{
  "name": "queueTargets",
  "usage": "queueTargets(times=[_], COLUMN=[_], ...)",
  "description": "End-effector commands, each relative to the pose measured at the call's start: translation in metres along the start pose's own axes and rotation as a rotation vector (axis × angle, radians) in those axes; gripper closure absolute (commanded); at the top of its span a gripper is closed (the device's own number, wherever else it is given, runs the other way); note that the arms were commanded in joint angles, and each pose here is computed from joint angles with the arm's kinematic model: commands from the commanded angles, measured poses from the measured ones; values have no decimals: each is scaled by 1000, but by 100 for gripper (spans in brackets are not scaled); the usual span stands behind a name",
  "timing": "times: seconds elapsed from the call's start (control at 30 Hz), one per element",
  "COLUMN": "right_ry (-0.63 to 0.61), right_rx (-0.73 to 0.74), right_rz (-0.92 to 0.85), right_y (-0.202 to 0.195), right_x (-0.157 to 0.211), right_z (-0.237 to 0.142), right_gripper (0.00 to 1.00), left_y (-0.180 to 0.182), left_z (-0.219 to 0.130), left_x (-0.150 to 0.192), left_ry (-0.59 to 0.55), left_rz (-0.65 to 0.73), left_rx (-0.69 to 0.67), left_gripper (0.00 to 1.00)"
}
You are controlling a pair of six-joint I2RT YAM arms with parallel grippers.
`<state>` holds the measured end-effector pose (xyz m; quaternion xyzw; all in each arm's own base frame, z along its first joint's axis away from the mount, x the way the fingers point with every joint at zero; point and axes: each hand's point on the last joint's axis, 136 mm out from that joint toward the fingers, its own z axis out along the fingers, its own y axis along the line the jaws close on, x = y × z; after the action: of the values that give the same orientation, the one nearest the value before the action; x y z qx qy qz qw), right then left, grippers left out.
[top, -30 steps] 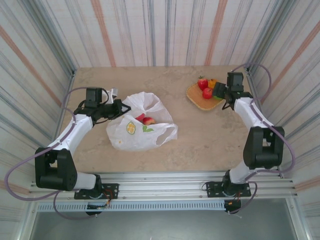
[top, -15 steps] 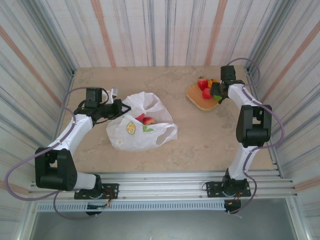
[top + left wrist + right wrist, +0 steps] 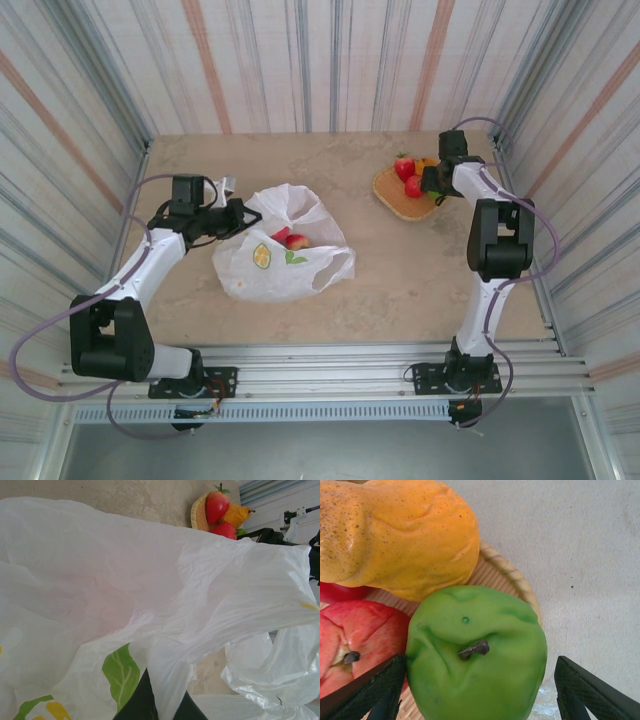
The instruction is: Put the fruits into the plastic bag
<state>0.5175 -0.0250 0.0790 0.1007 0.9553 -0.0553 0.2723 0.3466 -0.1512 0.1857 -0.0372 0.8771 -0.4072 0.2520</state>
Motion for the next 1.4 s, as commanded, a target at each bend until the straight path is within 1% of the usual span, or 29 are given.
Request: queueTargets(times=[0.0,0.2,0.37,0.53,0.73,0.93,1.0,1.1,1.17,1.23,1.3,1.37], right_ry=[23,32,35,8,-64,-180,-209,-238,-239,-240,-228,-208], right_rx=[12,0,-16,-18,-35,-99,-155,-281,-398,-552,-673,-764], right_rz=[-29,-32,-34,-26,11,80,97,119,122,107,72,20], right_y=[-4,-1,1,-2,-7,-8,-1,19,42,76,108,137], right_x=[-1,-2,0,-4,-12,-12,-6,8,23,42,63,84], right_z=[5,9,6,-6,-38,-85,-101,-127,-144,-164,-182,-197], right_gripper=[20,21,29,34,36,40,40,41,41,42,43,43], left_y=[-2,-2,-1,-2,-2,-4,-4,-4,-5,-5,-5,-5], left_z=[0,0,0,0,0,-1,-1,-1,-1,-1,-2,-2], left_x=[2,3,3,3,3,3,3,3,3,2,2,3], left_ry=[13,15,16,18,16,15,15,14,14,12,12,11], left_rz=[-10,-11,-12,-14,-12,-12,-12,-12,-12,-11,-10,-10], left_rx=[11,11,11,13,15,19,20,19,19,20,20,21], left_gripper=[100,100,100,100,100,100,100,100,100,100,100,100])
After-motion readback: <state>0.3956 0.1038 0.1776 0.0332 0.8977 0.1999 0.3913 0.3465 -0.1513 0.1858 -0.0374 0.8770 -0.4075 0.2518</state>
